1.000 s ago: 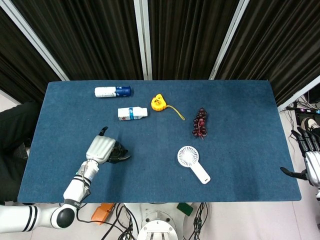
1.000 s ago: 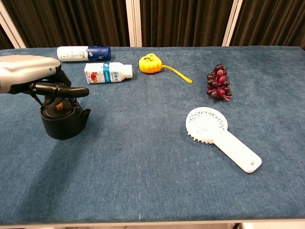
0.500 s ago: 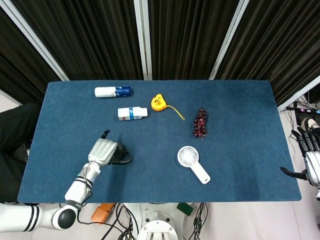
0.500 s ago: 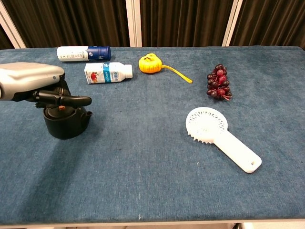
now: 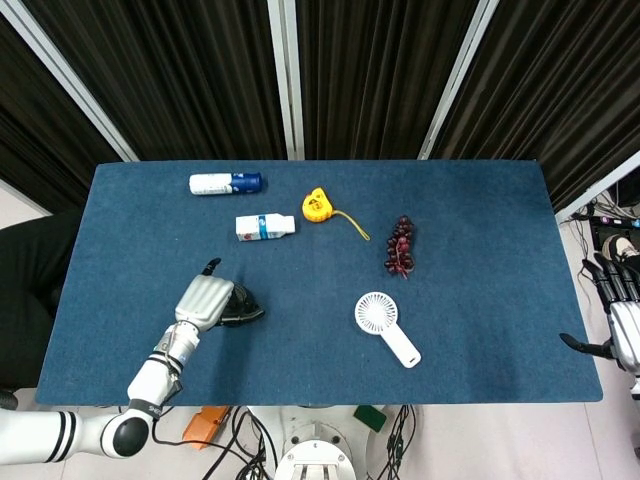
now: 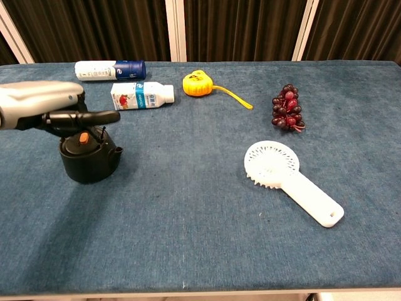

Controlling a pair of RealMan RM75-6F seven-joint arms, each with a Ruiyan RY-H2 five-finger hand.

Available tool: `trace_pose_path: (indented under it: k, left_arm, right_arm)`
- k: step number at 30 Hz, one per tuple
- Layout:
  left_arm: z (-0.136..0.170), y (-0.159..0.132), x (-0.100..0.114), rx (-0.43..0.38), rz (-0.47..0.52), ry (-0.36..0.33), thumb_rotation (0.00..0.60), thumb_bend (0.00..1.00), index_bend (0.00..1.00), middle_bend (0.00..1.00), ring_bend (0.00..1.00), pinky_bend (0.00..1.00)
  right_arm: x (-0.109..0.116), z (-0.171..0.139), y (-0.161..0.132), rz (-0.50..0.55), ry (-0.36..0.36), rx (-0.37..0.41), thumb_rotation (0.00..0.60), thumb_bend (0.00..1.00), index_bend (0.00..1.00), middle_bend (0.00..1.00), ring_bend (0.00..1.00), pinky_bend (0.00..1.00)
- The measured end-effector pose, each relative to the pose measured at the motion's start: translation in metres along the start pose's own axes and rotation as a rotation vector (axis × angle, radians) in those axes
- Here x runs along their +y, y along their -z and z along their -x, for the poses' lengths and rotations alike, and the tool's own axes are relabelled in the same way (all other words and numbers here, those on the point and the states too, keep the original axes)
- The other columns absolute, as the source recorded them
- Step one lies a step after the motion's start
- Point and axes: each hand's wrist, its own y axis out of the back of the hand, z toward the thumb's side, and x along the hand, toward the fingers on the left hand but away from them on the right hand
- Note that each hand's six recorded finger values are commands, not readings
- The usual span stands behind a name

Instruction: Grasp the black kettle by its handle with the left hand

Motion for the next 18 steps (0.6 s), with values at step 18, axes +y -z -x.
trace_pose_path:
  k: [18]
  left_arm:
    - [0.003,0.032,0.024,0.090,-0.014,-0.157,0.131,0.02,1.00,1.00,1.00,0.49]
  right_arm:
    - [0.009,-0.001,-0.003,-0.006,0.029,0.004,0.600,0.00,0.00,0.03,0.00,0.00]
